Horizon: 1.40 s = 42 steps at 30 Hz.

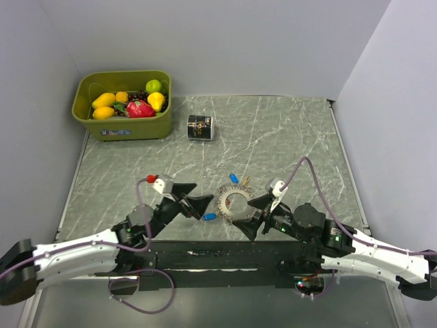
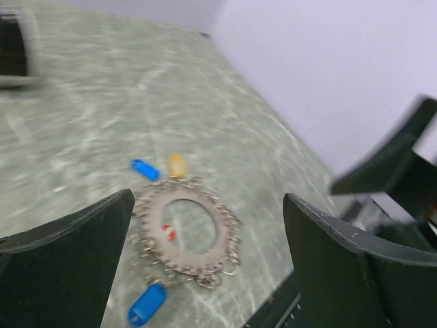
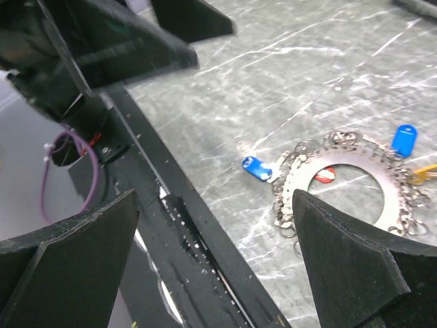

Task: Put the keys on the keyring

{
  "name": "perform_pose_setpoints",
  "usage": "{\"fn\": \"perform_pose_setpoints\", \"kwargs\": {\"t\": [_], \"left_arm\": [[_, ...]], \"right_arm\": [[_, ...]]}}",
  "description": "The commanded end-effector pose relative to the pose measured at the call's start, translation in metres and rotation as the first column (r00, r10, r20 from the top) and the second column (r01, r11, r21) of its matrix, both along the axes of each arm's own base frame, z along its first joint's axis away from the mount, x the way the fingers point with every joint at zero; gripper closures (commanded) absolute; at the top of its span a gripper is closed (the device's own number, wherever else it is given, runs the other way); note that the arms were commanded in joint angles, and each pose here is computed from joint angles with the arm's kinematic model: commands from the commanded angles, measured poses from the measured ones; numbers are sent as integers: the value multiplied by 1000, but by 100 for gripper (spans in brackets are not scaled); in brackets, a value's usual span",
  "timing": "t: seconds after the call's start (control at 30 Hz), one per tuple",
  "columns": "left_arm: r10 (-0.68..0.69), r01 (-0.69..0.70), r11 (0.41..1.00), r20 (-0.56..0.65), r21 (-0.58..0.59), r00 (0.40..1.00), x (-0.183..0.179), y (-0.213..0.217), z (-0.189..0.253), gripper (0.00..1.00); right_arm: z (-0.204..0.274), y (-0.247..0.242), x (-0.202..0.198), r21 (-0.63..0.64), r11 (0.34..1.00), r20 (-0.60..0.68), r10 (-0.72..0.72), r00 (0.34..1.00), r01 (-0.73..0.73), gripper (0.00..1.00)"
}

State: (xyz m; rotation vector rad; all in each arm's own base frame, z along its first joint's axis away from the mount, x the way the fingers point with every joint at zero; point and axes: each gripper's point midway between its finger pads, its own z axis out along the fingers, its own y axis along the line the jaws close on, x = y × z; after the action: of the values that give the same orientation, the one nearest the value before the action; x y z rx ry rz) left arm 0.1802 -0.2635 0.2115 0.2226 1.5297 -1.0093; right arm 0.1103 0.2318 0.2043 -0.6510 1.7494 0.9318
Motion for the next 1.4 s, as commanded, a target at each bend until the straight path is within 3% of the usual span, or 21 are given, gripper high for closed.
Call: {"fn": "perform_pose_setpoints", "kwargs": {"t": [0.0, 0.07, 0.63, 1.13, 1.37], "left_arm": [[307, -303, 952, -156, 47, 939, 25, 54, -20, 4], [393, -383, 920, -190, 86, 900, 28, 73, -28, 4], [413, -394, 910, -188, 131, 891, 26, 82, -27, 4], [410, -386, 906, -130, 175, 903, 32, 74, -22, 4], [447, -430, 886, -73, 174, 892, 37, 82, -8, 4]], "right_arm": [[41, 1, 13, 114, 991, 35, -75, 997, 71, 0], [51, 0, 18, 134, 986, 46, -102, 994, 95, 0], [63, -27, 41, 265, 917, -10, -308, 951, 299, 0], [47, -34, 48, 201, 917, 18, -354, 935, 344, 0], [50, -56, 69, 230, 841, 49, -512, 858, 489, 0]]}}
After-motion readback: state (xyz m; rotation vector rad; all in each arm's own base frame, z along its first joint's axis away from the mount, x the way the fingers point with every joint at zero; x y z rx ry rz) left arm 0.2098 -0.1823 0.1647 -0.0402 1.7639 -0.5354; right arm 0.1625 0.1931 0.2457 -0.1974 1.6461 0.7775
